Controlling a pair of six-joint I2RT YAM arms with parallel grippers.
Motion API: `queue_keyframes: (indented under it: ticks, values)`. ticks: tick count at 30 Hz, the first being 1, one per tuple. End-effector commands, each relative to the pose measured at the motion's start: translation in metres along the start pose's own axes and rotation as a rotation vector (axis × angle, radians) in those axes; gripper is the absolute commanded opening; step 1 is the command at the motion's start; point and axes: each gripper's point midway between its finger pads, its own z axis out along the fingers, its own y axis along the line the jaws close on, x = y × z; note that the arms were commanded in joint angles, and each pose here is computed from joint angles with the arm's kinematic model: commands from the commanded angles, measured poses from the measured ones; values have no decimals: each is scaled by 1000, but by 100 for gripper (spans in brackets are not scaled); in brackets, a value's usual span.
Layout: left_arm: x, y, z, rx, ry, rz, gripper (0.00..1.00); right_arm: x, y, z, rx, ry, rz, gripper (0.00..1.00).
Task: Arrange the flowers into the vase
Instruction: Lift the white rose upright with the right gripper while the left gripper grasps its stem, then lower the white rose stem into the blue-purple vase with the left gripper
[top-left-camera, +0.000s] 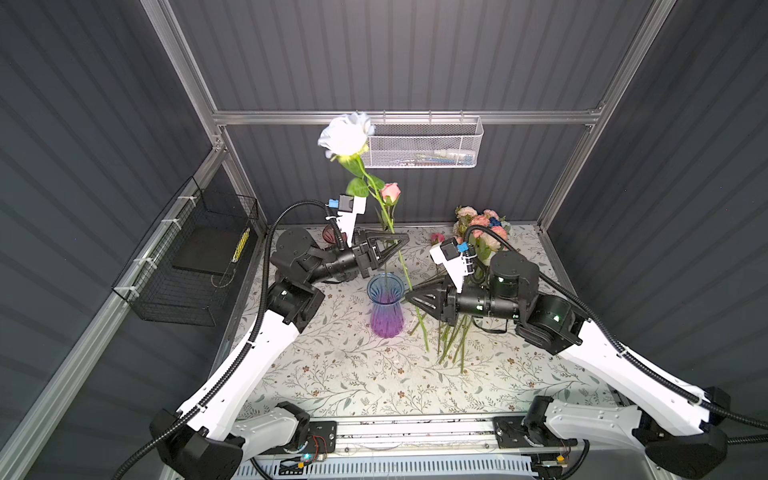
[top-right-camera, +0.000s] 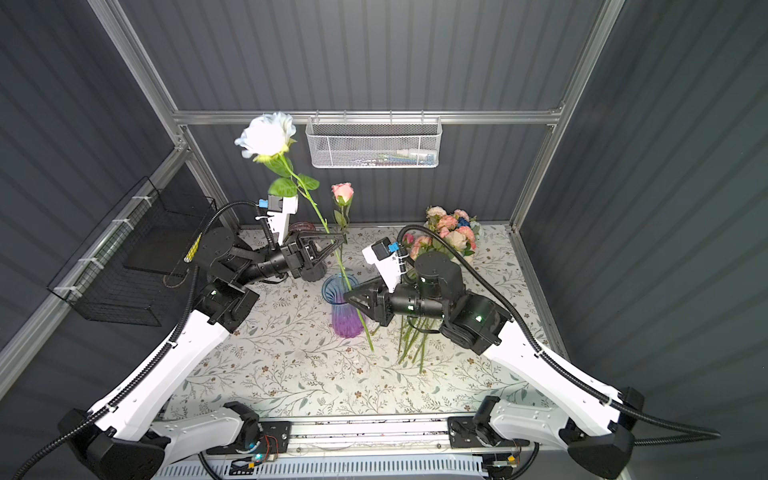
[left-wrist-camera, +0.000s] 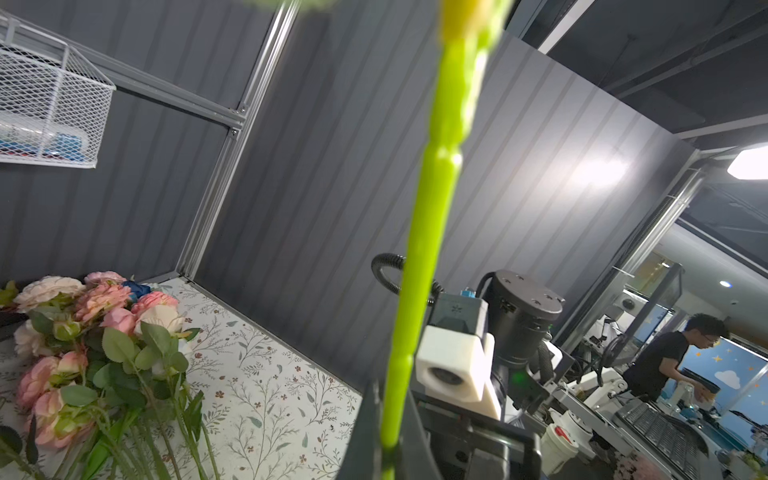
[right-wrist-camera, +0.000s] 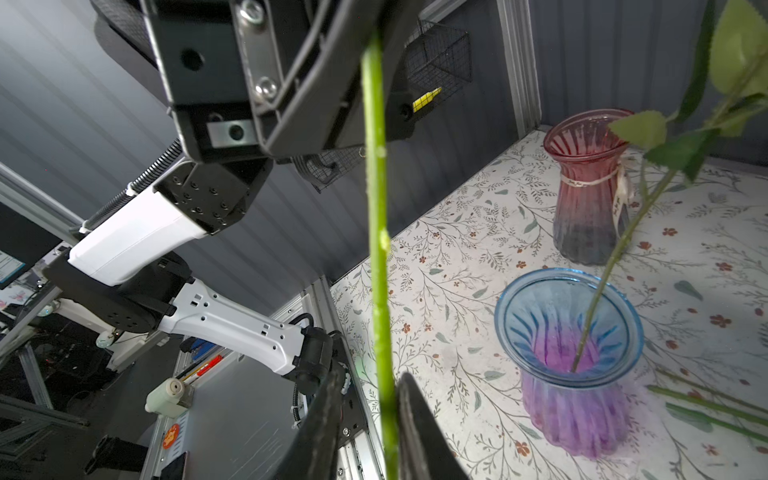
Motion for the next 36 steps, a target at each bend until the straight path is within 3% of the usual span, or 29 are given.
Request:
queue_keyframes:
  ticks: [1, 10, 18, 23, 32, 35, 36]
  values:
    - [-14, -11, -6, -37, -13, 103, 0, -1, 5, -13, 6, -28, -28, 39]
    - [-43, 7, -22, -327, 33, 395, 0, 1, -13, -46, 166, -84, -58, 46]
    - [-59, 50, -17, -491, 30, 523, 0, 1, -16, -59, 203, -110, -62, 47]
    - [-44, 91, -11, -565, 58, 503, 0, 3, -17, -61, 211, -109, -59, 47]
    - [34, 155, -24, -667, 148, 323, 0, 10, -23, -66, 241, -106, -58, 49]
    - [41, 160, -32, -706, 140, 287, 40, 12, -25, -64, 242, -102, -53, 53]
    - [42, 161, -35, -718, 133, 280, 48, 12, -25, -64, 245, -103, -53, 55]
